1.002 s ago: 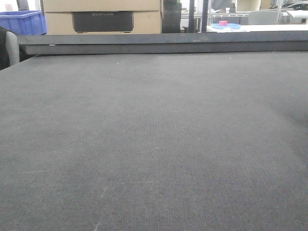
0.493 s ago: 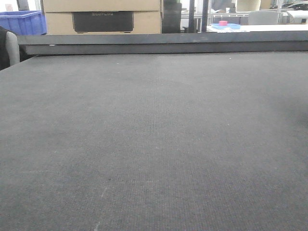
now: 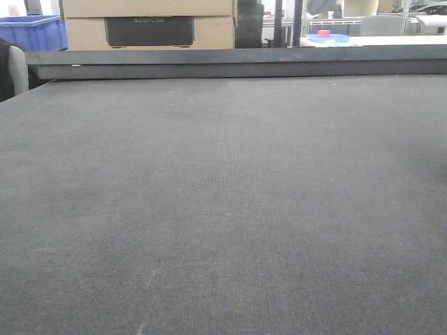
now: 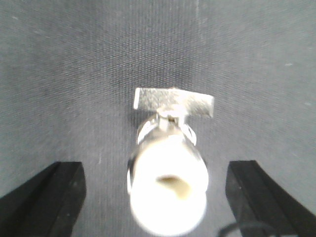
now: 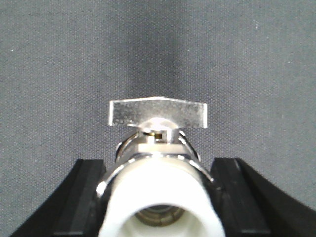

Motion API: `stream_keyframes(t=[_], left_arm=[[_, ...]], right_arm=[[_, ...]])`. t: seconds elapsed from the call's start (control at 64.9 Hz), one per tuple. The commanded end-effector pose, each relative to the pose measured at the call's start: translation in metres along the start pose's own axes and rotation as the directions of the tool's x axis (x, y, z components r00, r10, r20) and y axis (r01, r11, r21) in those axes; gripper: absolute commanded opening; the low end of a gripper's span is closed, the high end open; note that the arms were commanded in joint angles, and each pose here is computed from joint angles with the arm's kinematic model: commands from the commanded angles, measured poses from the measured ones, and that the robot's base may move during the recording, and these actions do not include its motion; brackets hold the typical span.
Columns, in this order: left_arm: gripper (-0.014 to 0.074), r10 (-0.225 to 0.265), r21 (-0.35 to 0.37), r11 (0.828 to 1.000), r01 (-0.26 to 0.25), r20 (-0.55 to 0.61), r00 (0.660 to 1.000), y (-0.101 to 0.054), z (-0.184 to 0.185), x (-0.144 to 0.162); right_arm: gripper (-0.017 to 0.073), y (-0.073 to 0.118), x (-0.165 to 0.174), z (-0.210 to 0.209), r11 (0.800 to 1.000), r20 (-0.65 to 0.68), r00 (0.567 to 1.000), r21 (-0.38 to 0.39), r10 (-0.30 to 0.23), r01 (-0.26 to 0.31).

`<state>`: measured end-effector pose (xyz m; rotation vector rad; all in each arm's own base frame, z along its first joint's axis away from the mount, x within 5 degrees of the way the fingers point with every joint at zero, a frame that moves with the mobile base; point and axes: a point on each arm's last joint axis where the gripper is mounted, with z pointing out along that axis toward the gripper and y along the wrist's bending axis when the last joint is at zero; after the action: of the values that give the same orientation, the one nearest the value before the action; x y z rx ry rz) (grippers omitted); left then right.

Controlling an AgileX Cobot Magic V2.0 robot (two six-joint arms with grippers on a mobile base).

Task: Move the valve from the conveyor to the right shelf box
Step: 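Lift both held valves up off the belt surface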

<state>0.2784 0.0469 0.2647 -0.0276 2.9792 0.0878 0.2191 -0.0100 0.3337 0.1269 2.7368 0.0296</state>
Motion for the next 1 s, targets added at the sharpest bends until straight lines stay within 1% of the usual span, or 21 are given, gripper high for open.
stream_keyframes(t=[0.0, 0.17, 0.293, 0.493, 0.586, 0.632, 0.709, 0.755, 0.786, 0.801, 0.832, 0.986], left_arm=[[0.0454, 0.0, 0.008, 1.0, 0.0, 0.001, 1.0, 0.0, 0.008, -0.004], [0.0423, -0.007, 0.022, 1.0, 0.007, -0.002, 1.0, -0.001, 0.019, -0.009], [0.0405, -0.001, 0.033, 0.999, 0.002, -0.043, 0.999, -0.003, 0.024, -0.009], [0.0375, 0.002, 0.034, 0.999, 0.0, -0.051, 0.999, -0.004, 0.025, -0.009], [0.0342, 0.002, 0.035, 0.999, 0.0, -0.061, 0.998, -0.004, 0.025, -0.008], [0.0302, 0.002, 0.035, 0.999, 0.0, -0.064, 0.998, -0.004, 0.025, -0.007], [0.0192, 0.002, 0.036, 0.999, 0.0, -0.065, 0.998, -0.004, 0.025, -0.007], [0.006, 0.002, 0.036, 0.999, 0.0, -0.067, 0.998, -0.004, 0.025, -0.007], [-0.0011, 0.002, 0.036, 0.999, 0.0, -0.067, 0.998, -0.004, 0.025, -0.007], [-0.0029, 0.002, 0.036, 0.999, 0.0, -0.067, 0.998, -0.004, 0.025, -0.007], [-0.0117, 0.002, 0.036, 0.999, 0.0, -0.067, 0.998, -0.004, 0.025, -0.007], [-0.0111, 0.001, 0.032, 0.999, 0.0, -0.04, 0.999, -0.003, 0.02, -0.01]], right_arm=[[-0.0162, -0.002, -0.004, -0.007, 1.0, 0.063, 0.998, 0.011, 0.001, -0.002], [-0.0162, -0.002, -0.004, -0.007, 1.0, 0.063, 0.998, 0.011, 0.001, -0.002], [-0.0162, -0.002, -0.004, -0.007, 1.0, 0.063, 0.998, 0.011, 0.001, -0.002], [-0.0162, -0.002, -0.004, -0.007, 1.0, 0.063, 0.998, 0.011, 0.001, -0.002], [-0.0162, -0.002, -0.004, -0.007, 1.0, 0.065, 0.998, 0.011, 0.001, -0.002], [-0.0162, -0.002, -0.004, -0.007, 1.0, 0.065, 0.998, 0.011, 0.001, -0.002], [-0.0162, -0.002, -0.004, -0.007, 1.0, 0.065, 0.998, 0.011, 0.001, -0.002], [-0.0162, -0.002, -0.004, -0.007, 1.0, 0.065, 0.998, 0.011, 0.001, -0.002], [-0.0162, -0.002, -0.004, -0.007, 1.0, 0.067, 0.998, 0.011, 0.001, -0.002], [-0.0162, -0.002, -0.005, -0.007, 1.0, 0.069, 0.998, 0.011, 0.001, -0.002], [-0.0162, -0.002, -0.005, -0.007, 1.0, 0.074, 0.997, 0.011, 0.001, -0.002], [-0.0162, -0.002, -0.007, -0.008, 1.0, 0.091, 0.996, 0.01, 0.001, -0.002]])
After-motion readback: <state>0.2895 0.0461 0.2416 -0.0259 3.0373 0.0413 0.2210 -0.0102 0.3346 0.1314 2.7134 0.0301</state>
